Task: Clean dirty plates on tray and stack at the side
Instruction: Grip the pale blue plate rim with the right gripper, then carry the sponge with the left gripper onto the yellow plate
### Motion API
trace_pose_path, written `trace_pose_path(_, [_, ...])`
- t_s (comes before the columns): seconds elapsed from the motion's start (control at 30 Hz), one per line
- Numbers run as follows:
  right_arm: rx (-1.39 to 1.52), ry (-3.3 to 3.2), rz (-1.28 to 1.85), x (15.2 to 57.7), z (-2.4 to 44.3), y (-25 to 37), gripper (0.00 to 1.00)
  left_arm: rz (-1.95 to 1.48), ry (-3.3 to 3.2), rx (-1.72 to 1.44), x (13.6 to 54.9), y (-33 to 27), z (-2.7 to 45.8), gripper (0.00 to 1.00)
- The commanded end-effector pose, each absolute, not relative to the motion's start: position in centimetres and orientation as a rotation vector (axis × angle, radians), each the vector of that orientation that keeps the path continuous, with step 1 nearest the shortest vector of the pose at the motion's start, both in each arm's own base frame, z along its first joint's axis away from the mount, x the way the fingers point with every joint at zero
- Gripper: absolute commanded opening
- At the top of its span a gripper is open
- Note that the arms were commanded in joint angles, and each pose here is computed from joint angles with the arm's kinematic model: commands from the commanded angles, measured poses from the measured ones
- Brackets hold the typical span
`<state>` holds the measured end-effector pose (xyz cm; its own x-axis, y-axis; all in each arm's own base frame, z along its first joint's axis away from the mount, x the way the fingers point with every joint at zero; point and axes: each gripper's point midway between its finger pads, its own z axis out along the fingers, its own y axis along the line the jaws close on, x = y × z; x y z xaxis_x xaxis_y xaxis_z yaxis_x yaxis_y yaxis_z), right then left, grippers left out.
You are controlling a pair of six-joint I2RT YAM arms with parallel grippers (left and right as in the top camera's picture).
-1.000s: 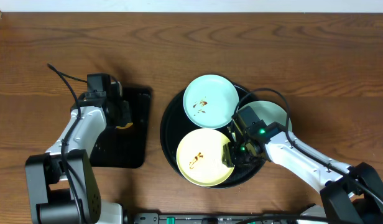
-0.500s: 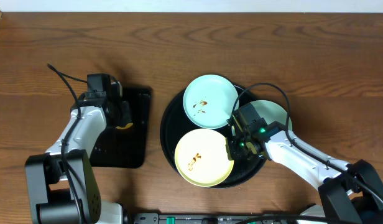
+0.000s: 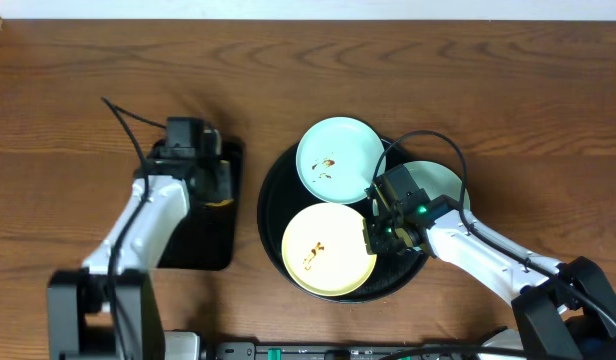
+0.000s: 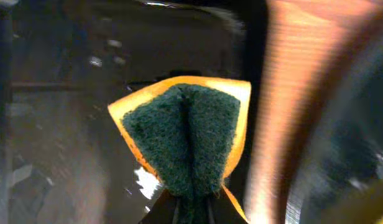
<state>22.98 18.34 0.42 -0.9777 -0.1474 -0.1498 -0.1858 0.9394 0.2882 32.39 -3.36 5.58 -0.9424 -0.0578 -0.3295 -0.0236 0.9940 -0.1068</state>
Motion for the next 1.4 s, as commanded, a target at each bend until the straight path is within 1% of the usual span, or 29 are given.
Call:
trace_pose_path(0.0, [-0.266,2.985,0.41,22.8,-0.2,17.6,0.01,-0.194,2.751,-0.025,32.4,-5.4,8.3,0.07])
trace_pose_path(0.03, [-0.265,2.988,0.408,22.7,-0.2,17.5,0.01,-0.226,2.75,-0.007,32.0,-6.2,8.7,0.07])
trace_pose_path(0.17, [-0.264,2.991,0.407,22.7,-0.2,17.5,0.01,-0.542,2.698,0.082,30.9,-11.2,11.1,0.07])
trace_pose_path(0.27, [-0.256,2.993,0.407,22.6,-0.2,17.5,0.01,-0.704,2.686,0.106,30.0,-13.6,12.1,0.07])
trace_pose_path(0.43, [-0.233,2.998,0.405,22.7,-0.2,17.2,0.01,-0.906,2.716,0.171,27.7,-17.3,12.7,0.08])
trace_pose_path(0.63, [-0.209,3.005,0.398,22.7,-0.3,17.1,0.01,-1.24,2.718,0.276,24.0,-22.6,14.8,0.07])
trace_pose_path(0.8, [-0.197,3.009,0.386,22.6,-0.3,17.0,0.01,-1.299,2.761,0.293,22.2,-24.5,15.0,0.07])
trace_pose_path(1.07, [-0.17,3.051,0.365,21.9,-0.5,16.3,0.01,-1.505,2.761,0.243,21.4,-25.5,16.3,0.07])
trace_pose_path(1.37, [-0.119,3.065,0.361,21.9,-0.5,15.9,0.01,-1.442,2.875,0.102,22.2,-25.3,13.5,0.07])
